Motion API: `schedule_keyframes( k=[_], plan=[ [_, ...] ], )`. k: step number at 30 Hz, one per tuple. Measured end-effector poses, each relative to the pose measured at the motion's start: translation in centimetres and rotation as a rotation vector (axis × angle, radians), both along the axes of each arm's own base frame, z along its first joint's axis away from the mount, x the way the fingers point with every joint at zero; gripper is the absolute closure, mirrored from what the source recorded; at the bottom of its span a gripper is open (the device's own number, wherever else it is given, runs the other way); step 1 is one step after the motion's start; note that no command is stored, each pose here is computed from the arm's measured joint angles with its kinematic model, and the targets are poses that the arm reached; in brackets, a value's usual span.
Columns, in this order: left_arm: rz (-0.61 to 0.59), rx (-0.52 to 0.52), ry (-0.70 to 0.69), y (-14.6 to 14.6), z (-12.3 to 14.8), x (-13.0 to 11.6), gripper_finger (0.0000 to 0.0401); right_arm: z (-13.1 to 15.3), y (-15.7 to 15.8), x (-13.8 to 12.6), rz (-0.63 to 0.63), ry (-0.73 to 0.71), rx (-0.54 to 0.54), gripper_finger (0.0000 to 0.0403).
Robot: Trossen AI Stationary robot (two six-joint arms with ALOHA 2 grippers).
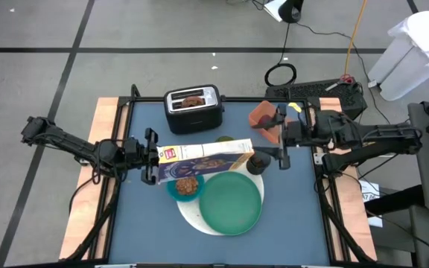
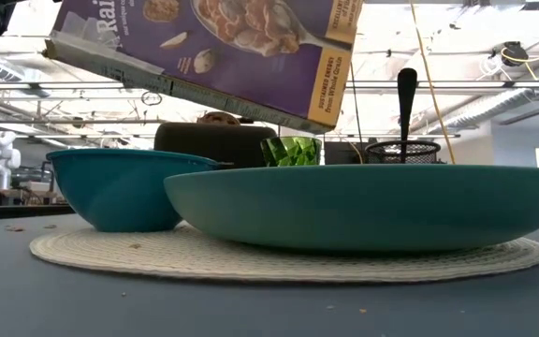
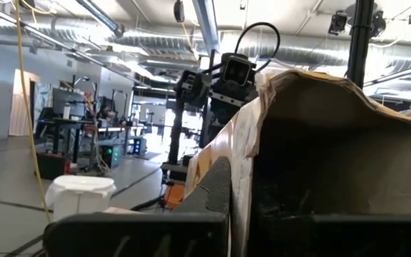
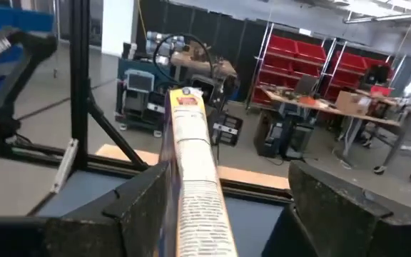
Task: Arrange a breakfast setting
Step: Pour the cereal from the purple cereal box into the blue bowl
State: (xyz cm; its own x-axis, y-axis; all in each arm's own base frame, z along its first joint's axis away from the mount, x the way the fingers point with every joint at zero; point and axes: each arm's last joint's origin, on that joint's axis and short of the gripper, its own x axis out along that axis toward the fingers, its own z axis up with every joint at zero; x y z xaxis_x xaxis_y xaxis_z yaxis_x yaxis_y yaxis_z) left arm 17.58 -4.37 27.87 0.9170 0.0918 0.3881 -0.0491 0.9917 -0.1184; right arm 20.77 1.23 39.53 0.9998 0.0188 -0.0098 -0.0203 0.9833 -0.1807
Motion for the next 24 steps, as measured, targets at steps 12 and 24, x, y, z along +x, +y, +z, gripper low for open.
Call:
schedule_keyframes(
  k=[12, 24],
  plan=[
    [-0.009, -0.014, 0.002, 0.0, 0.0, 0.0, 0.0398, -3.0, 0.3, 4.5, 0.004, 0.117, -0.062, 0.0124],
    [-0.038, -0.044, 0.064, -0.1, -0.6, 0.3, 0.0398, -3.9, 0.6, 6.4, 0.076, 0.098, -0.031, 0.0124]
  ],
)
